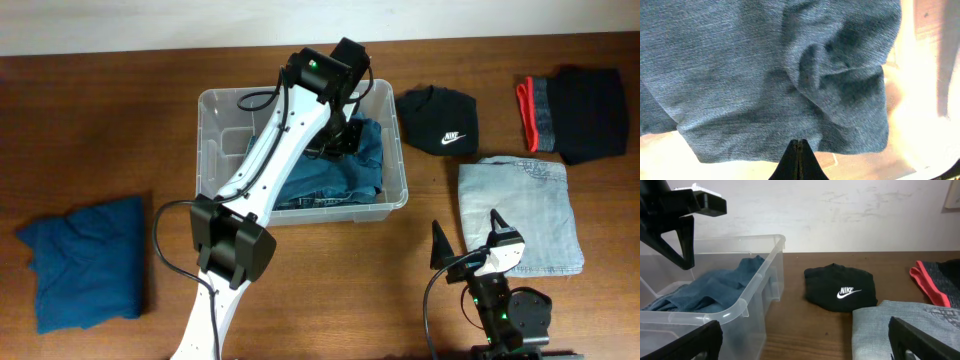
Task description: Pack container
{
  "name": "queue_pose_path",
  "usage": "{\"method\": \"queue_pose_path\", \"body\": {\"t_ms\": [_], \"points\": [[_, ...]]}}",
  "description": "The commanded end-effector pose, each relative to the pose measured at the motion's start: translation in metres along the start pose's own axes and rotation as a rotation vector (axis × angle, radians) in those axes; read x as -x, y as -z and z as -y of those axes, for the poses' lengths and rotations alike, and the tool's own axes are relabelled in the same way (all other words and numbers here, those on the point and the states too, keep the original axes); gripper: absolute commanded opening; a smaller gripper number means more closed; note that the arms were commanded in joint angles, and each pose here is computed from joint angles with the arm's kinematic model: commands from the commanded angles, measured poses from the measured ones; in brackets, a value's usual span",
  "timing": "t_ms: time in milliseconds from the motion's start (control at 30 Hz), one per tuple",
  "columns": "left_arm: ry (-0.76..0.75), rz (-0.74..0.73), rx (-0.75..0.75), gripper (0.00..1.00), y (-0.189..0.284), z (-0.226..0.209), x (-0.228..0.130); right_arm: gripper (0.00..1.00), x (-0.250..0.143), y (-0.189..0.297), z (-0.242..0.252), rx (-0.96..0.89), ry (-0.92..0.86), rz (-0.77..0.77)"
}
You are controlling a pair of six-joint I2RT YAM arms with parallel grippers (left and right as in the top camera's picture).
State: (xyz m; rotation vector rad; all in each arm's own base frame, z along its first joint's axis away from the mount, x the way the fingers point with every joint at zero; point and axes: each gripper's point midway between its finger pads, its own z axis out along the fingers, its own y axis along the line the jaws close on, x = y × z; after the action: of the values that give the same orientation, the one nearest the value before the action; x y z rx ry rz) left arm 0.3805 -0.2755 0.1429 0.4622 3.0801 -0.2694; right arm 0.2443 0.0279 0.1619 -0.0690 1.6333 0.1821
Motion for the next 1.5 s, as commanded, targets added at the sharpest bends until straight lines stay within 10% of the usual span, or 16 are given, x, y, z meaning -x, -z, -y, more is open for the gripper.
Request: {"method": "queue_pose_path", "body": {"t_ms": [0, 700, 1200, 1467], "points": [[-0.056, -0.020, -0.024, 0.00, -0.001, 0.016, -0.010, 0.99, -0.002, 0.000, 0.003, -0.016, 0.007, -0.002], [-0.095, -0.131, -0.020, 0.01, -0.091, 0.027, -0.033, 0.99, -0.002, 0.000, 0.003, -0.016, 0.007, -0.002], [-0.104, 0.252, 0.014, 0.14, 0.043, 0.018, 0.021, 0.98, -0.003, 0.000, 0.003, -0.016, 0.007, -0.002], [-0.108, 0.326, -0.006, 0.09, 0.035, 0.022, 0.045, 0.98, -0.003, 0.000, 0.003, -0.016, 0.007, -0.002]]}}
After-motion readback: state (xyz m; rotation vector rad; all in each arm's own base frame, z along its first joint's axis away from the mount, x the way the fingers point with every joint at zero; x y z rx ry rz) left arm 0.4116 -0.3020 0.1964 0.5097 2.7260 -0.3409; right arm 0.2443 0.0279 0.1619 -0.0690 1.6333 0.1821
